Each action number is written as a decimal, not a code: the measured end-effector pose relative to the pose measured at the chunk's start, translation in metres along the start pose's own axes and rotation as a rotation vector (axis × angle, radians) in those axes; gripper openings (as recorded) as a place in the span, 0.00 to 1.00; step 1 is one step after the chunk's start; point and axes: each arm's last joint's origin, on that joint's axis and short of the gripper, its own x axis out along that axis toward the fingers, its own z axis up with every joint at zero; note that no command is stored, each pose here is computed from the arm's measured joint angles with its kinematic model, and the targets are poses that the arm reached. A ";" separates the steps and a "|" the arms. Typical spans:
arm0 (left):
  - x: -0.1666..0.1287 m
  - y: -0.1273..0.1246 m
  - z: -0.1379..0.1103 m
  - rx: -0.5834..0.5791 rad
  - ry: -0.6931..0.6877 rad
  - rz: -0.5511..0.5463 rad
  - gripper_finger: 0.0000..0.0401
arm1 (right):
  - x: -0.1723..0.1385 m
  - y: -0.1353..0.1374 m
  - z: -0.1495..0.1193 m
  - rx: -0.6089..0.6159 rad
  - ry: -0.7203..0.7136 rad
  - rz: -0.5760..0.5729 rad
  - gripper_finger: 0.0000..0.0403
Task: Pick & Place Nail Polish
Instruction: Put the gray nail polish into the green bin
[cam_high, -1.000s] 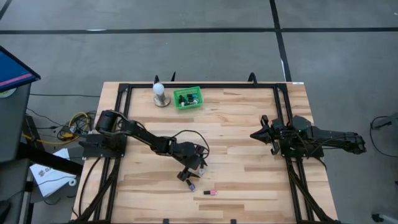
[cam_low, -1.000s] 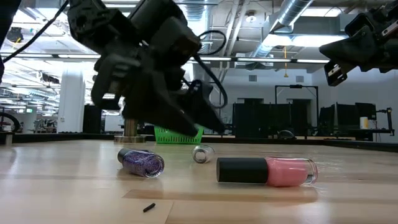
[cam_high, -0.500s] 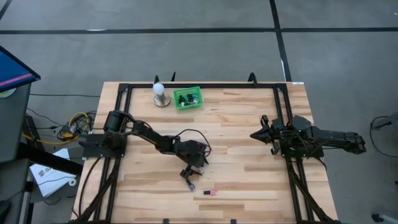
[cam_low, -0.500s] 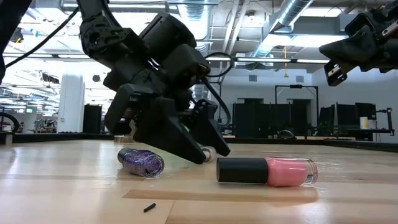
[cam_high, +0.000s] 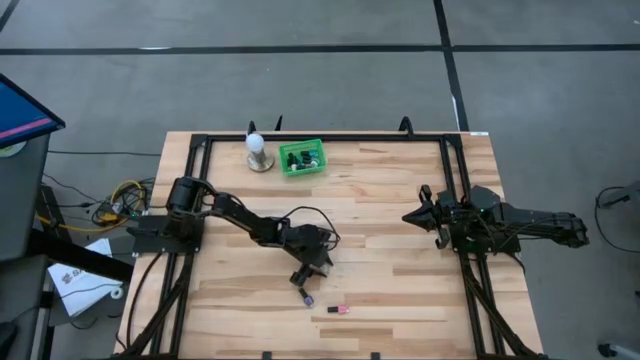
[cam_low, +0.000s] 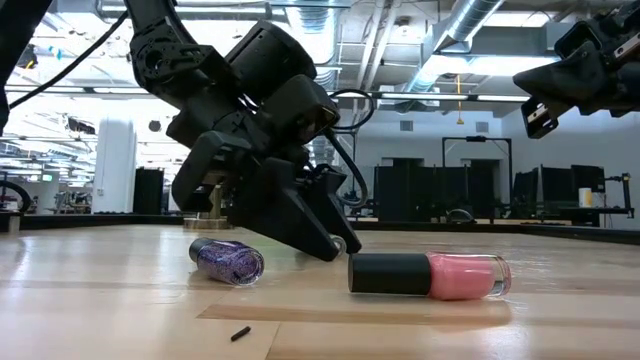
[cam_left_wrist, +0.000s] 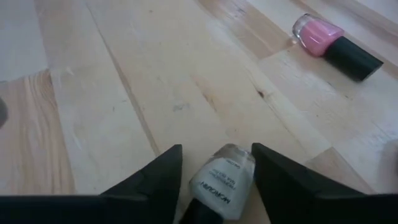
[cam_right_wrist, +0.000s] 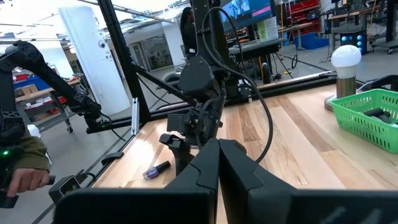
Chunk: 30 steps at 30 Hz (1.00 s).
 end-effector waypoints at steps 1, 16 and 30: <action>0.000 0.000 0.000 0.000 0.001 0.001 0.44 | 0.000 0.000 0.000 0.000 0.000 0.000 0.00; 0.000 0.000 -0.002 -0.004 0.019 0.018 0.25 | 0.000 0.000 0.000 0.000 0.000 0.000 0.00; -0.041 0.013 0.031 -0.002 -0.007 0.273 0.25 | 0.000 0.000 0.000 0.000 0.000 0.000 0.00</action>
